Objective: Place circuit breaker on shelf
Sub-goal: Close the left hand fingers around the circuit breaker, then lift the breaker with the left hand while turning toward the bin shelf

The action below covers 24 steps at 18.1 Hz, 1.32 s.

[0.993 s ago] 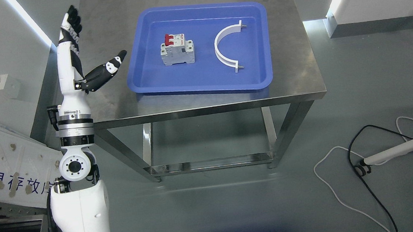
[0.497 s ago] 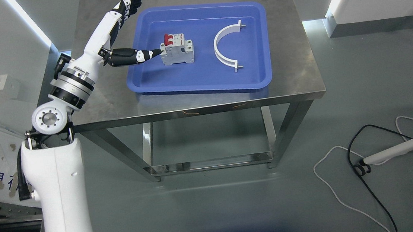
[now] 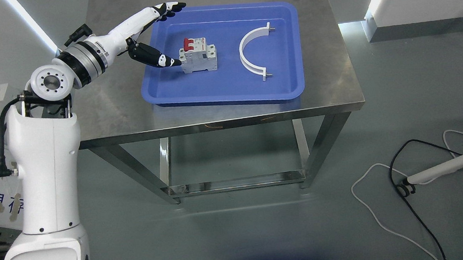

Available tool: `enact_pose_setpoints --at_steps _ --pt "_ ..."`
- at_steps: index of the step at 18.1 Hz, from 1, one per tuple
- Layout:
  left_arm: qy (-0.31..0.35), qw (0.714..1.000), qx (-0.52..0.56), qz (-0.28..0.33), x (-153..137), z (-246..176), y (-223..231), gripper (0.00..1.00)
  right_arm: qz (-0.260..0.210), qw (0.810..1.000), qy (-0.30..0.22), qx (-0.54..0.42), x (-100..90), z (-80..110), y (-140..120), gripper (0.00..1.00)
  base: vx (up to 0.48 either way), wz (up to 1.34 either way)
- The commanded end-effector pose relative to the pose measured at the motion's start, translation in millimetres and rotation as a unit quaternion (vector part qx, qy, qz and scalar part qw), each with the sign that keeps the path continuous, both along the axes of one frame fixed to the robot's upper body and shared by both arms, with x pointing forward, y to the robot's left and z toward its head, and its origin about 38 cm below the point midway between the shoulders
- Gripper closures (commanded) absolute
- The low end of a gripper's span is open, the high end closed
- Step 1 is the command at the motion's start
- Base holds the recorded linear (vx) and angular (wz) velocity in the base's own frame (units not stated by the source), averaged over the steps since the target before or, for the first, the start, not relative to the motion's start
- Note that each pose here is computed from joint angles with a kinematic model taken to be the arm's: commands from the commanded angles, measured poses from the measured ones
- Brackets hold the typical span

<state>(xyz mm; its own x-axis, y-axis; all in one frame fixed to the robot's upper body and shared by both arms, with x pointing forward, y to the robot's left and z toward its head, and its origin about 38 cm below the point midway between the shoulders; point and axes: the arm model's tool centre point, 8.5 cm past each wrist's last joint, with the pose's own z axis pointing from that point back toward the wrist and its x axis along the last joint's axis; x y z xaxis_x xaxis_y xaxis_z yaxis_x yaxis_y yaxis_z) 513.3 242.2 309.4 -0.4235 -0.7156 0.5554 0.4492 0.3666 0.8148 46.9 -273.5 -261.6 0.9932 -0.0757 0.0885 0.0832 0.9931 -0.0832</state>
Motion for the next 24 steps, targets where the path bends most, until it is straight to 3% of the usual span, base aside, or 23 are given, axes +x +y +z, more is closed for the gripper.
enact_pose_setpoints --at_steps 1,18,24 --pt "0.078 0.992 0.101 -0.011 19 -38 -10 0.13 0.001 1.000 -0.007 -0.010 -7.0 0.8 -12 0.00 0.000 0.00" --pt "0.062 0.992 0.098 -0.041 31 -27 -55 0.49 0.001 1.000 -0.007 -0.010 -7.0 0.8 -12 0.00 0.000 0.00" --pt "0.042 0.996 0.053 -0.064 27 -31 -60 0.81 0.001 1.000 -0.007 -0.010 -7.0 0.8 -12 0.00 0.000 0.00"
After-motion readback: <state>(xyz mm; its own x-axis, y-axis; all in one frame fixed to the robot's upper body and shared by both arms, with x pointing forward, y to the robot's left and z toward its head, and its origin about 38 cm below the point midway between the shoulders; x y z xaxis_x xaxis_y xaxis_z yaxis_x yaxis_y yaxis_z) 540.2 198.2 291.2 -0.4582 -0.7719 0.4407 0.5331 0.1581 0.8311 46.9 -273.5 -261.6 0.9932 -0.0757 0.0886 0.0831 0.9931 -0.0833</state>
